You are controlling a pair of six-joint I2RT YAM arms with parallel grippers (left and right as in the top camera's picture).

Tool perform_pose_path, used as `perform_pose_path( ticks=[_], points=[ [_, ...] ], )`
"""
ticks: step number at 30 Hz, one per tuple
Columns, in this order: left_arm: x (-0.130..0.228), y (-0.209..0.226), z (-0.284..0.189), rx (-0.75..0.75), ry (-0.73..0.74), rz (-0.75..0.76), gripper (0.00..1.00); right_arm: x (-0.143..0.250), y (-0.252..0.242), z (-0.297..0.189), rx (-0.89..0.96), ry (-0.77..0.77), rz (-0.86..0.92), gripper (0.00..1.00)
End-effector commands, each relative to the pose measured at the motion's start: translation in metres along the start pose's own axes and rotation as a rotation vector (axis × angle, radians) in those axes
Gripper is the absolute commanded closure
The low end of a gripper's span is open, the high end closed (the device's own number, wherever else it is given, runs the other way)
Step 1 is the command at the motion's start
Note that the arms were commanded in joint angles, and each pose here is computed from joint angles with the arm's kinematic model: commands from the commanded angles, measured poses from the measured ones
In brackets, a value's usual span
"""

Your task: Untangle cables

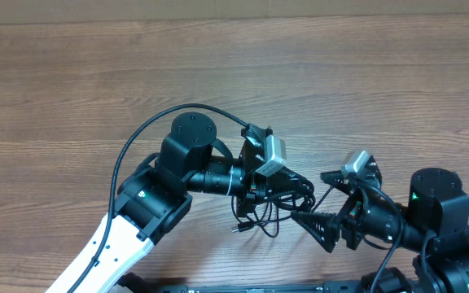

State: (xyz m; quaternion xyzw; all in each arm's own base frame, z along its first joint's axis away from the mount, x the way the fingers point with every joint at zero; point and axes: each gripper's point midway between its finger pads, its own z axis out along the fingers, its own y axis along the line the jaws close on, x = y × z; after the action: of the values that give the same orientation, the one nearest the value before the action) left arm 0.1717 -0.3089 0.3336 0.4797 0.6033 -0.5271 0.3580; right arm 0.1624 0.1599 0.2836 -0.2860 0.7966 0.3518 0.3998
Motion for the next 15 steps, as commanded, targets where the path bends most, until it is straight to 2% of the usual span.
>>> perform_pose_path(
  ticks=[1,3,6,10,15],
  points=[
    [-0.004,0.003,-0.003,-0.013,-0.008,-0.005,0.96,-0.007,-0.011,-0.005,0.086,-0.018,-0.023,0.00],
    [-0.002,0.012,-0.009,-0.039,-0.006,-0.028,0.96,-0.007,-0.011,-0.005,0.086,-0.017,-0.029,0.02],
    [0.001,0.021,-0.016,-0.070,-0.001,-0.059,0.96,-0.008,-0.014,-0.005,0.102,-0.019,-0.048,0.12],
    [0.000,0.014,-0.019,-0.019,-0.007,-0.040,0.96,-0.007,-0.019,-0.006,0.132,-0.017,-0.047,0.18],
    [-0.001,0.008,-0.019,0.019,-0.009,-0.026,0.96,-0.008,-0.020,-0.006,0.137,-0.017,-0.047,0.19]
  ],
)
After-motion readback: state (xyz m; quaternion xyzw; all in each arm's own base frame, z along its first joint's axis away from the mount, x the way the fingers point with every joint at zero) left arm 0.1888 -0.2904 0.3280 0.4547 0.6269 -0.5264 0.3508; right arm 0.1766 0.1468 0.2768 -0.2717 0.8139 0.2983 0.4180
